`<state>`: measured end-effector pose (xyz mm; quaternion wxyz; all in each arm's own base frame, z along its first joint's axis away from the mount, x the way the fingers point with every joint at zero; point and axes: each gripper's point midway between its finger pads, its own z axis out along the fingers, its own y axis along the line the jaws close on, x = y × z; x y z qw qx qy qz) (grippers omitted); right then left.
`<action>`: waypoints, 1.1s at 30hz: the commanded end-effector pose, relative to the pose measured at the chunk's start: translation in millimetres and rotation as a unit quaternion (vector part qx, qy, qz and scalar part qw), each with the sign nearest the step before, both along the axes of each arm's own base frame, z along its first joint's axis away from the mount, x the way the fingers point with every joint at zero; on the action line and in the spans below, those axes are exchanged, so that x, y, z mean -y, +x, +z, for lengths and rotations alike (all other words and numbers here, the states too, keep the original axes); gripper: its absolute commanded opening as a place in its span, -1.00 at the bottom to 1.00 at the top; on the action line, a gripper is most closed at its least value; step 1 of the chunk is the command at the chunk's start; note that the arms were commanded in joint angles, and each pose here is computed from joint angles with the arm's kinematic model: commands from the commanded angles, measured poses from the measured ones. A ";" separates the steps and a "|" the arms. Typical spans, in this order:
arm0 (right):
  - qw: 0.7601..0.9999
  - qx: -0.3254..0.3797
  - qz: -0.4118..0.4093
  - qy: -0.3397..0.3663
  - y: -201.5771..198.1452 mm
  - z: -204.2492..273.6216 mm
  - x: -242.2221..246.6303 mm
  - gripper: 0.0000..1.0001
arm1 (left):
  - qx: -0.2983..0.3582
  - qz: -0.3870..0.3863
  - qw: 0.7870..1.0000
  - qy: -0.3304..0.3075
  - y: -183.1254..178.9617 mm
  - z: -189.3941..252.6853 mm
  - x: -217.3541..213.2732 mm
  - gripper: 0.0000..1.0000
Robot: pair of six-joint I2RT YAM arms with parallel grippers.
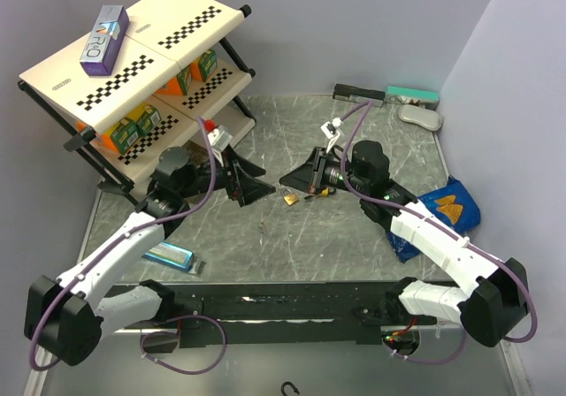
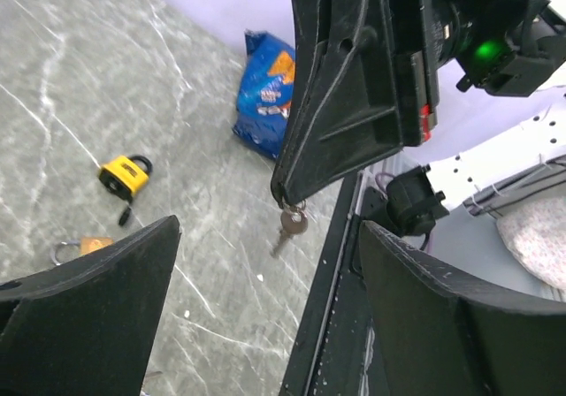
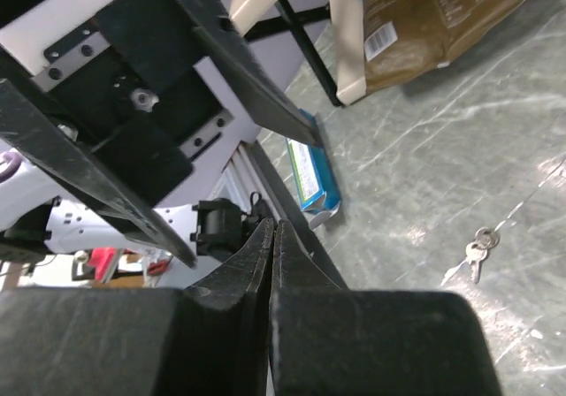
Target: Unlock with the key
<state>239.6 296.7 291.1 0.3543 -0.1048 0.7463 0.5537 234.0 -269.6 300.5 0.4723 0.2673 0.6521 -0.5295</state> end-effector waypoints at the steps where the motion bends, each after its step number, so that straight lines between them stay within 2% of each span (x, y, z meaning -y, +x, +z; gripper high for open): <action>1: 0.999 0.009 0.022 0.037 -9.2 17.1 -0.3 -1.00 | 0.024 -0.027 0.999 -0.009 -4.4 7.1 13.1 0.71; 8: 0.999 0.009 0.018 0.044 -10.4 15.0 1.7 -1.00 | 0.014 -0.043 0.999 0.018 -4.3 -9.3 36.7 0.43; 12: 0.999 0.010 0.011 0.045 -8.7 13.8 5.1 -1.00 | 0.012 -0.065 0.998 0.004 -11.3 -8.2 40.8 0.20; 19: 0.999 0.007 0.008 0.053 -7.0 11.7 9.7 -1.00 | 0.005 -0.090 0.996 0.000 -20.8 -13.1 43.6 0.04; 33: 0.998 0.003 0.011 0.067 -7.3 15.0 11.7 -1.00 | -0.005 -0.127 0.992 0.005 -32.5 -21.1 53.1 0.06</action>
